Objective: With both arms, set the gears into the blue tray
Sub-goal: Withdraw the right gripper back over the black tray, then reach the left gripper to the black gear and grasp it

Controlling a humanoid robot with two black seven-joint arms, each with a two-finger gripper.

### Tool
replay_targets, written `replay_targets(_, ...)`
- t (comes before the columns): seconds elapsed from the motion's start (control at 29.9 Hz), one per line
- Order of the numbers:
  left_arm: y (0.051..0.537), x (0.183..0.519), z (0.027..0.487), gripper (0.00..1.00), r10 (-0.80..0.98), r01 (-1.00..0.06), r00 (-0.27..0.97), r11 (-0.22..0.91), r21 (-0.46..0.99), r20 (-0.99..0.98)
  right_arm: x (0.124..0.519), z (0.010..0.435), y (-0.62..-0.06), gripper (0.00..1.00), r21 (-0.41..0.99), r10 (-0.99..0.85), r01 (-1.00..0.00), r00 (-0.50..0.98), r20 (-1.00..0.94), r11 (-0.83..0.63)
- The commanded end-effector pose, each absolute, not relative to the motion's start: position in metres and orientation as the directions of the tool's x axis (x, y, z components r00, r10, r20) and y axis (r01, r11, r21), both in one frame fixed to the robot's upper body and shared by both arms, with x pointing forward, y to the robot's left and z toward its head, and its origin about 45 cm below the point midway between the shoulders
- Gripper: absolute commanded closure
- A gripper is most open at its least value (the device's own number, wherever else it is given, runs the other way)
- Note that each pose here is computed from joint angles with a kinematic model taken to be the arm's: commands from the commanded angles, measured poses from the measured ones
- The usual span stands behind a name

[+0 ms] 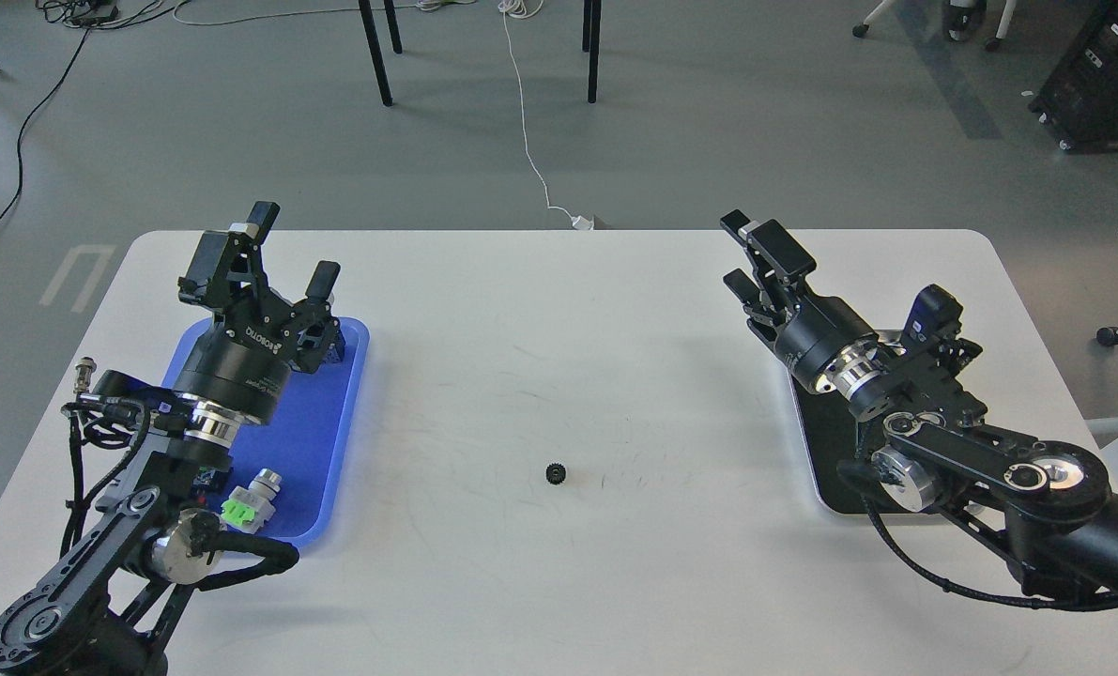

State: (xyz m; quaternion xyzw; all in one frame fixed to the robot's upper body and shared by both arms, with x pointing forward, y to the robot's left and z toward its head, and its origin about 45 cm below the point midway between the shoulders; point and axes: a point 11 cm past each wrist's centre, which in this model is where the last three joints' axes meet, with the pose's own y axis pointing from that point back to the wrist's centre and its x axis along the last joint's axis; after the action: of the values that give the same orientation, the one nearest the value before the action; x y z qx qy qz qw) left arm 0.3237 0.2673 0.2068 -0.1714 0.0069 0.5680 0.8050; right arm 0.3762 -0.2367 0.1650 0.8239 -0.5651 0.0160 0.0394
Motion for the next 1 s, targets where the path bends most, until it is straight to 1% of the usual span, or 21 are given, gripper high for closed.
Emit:
replay_targets(0.0, 0.242, 0.316, 0.219, 0.02, 0.886, -0.857, 0.459, 0.422, -0.295, -0.066, 0.362, 0.155, -0.260, 0.02, 0.060, -0.965, -0.972, 0.214, -0.154, -0.226)
replay_targets(0.1, 0.209, 0.305, 0.222, 0.02, 0.789, -0.751, 0.588, 0.614, -0.244, 0.175, 0.359, 0.158, -0.281, 0.02, 0.072, -0.937, -0.986, 0.119, -0.329, -0.150)
replay_targets(0.2, 0.163, 0.301, 0.227, 0.02, 0.569, -0.570, 0.681, 0.807, -0.154, 0.461, 0.354, 0.157, -0.303, 0.02, 0.086, -0.897, -0.989, 0.070, -0.436, -0.119)
replay_targets(0.27, 0.140, 0.301, 0.229, 0.02, 0.384, -0.448, 0.675, 0.892, -0.063, 0.631, 0.351, 0.156, -0.313, 0.02, 0.090, -0.880, -0.988, 0.066, -0.470, -0.122)
replay_targets(0.33, 0.119, 0.304, 0.235, 0.02, 0.161, -0.329, 0.587, 0.943, 0.052, 0.794, 0.349, 0.154, -0.318, 0.02, 0.095, -0.880, -0.989, 0.057, -0.471, -0.115)
replay_targets(0.37, 0.110, 0.310, 0.238, 0.02, 0.069, -0.294, 0.520, 0.950, 0.102, 0.851, 0.347, 0.153, -0.319, 0.02, 0.100, -0.881, -0.989, 0.051, -0.470, -0.110)
replay_targets(0.44, 0.095, 0.328, 0.240, 0.02, -0.093, -0.260, 0.389, 0.943, 0.206, 0.917, 0.345, 0.150, -0.323, 0.02, 0.106, -0.881, -0.989, 0.037, -0.472, -0.099)
replay_targets(0.54, 0.074, 0.341, 0.236, 0.02, -0.245, -0.223, 0.286, 0.923, 0.313, 0.926, 0.339, 0.144, -0.326, 0.02, 0.123, -0.880, -0.988, 0.021, -0.474, -0.089)
replay_targets(0.6, 0.068, 0.344, 0.220, 0.02, -0.374, -0.187, 0.234, 0.889, 0.419, 0.898, 0.337, 0.142, -0.329, 0.02, 0.127, -0.880, -0.988, 0.012, -0.474, -0.082)
replay_targets(0.7, 0.047, 0.336, 0.199, 0.04, -0.496, -0.125, 0.121, 0.852, 0.509, 0.860, 0.336, 0.142, -0.330, 0.02, 0.126, -0.880, -0.989, 0.007, -0.476, -0.076)
replay_targets(0.87, 0.032, 0.333, 0.172, 0.06, -0.540, -0.104, 0.137, 0.826, 0.555, 0.830, 0.336, 0.143, -0.331, 0.02, 0.125, -0.879, -0.989, 0.007, -0.476, -0.075)
replay_targets(0.97, 0.039, 0.334, 0.156, 0.10, -0.575, -0.108, 0.154, 0.799, 0.592, 0.804, 0.336, 0.143, -0.331, 0.02, 0.125, -0.879, -0.989, 0.007, -0.476, -0.075)
